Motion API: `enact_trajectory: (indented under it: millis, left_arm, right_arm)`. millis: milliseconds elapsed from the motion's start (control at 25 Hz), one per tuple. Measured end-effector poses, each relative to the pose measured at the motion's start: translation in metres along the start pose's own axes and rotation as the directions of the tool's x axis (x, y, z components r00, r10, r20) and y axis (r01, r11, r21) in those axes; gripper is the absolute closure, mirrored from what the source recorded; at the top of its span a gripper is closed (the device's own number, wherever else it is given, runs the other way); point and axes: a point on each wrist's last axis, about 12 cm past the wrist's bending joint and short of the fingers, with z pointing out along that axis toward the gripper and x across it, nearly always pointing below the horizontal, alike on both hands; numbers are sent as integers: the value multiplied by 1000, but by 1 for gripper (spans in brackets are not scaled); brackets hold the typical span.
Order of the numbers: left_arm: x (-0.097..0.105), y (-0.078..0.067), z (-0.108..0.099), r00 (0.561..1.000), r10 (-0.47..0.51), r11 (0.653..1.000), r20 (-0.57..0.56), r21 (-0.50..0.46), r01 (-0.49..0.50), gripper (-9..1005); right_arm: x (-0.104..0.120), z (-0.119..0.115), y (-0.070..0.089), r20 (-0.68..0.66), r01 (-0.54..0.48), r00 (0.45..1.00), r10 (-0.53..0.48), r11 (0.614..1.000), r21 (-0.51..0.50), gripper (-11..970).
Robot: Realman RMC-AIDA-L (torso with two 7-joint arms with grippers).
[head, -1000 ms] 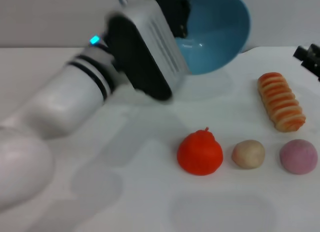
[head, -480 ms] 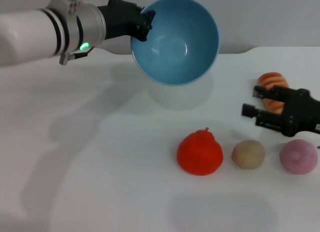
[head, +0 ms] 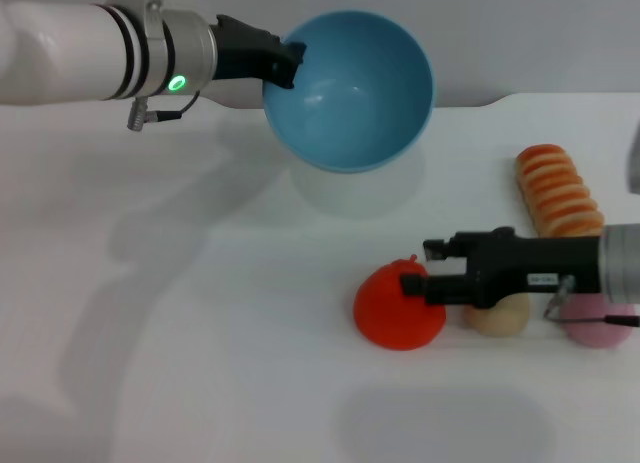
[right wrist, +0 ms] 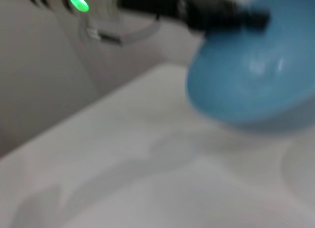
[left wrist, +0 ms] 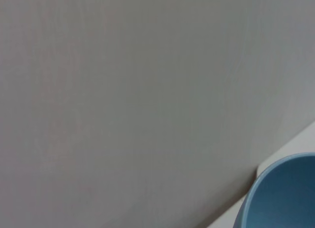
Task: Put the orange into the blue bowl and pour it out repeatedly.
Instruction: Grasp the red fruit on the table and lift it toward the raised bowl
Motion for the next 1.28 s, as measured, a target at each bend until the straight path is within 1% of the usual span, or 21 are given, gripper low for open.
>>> enact_trajectory:
  millis: [120,280,360,520,640,760,960,1280]
  left_arm:
    - [-3,4,-2,1000,-23,1000,16,-14,24,997]
    - [-6,5,-2,999,-28,999,27,-17,28,997]
    - [-7,5,-2,999,-27,999,29,-18,27,998]
    - [-7,6,-2,999,-27,999,33,-23,28,998]
    - [-7,7,-2,999,-28,999,35,-27,29,998]
    - [-6,6,-1,999,-23,999,34,-30,24,998]
    - [-5,7,-1,999,-21,999,35,-35,22,998]
    - [-2,8,-1,999,-22,999,33,-40,23,998]
  right_arm:
    - [1,8,2,-57,-5,998,4,1000,-8,276]
    - [6,15,-2,-86,-23,996,25,999,27,280]
    - [11,21,-4,-122,-35,992,40,999,41,282]
    - [14,24,-6,-135,-35,990,42,998,58,285]
    - [14,29,-4,-158,-10,987,17,999,48,288]
    - [14,37,0,-215,36,976,-31,999,23,291]
    - [12,46,2,-254,94,963,-86,995,22,394]
    - [2,44,2,-228,126,967,-115,991,33,549]
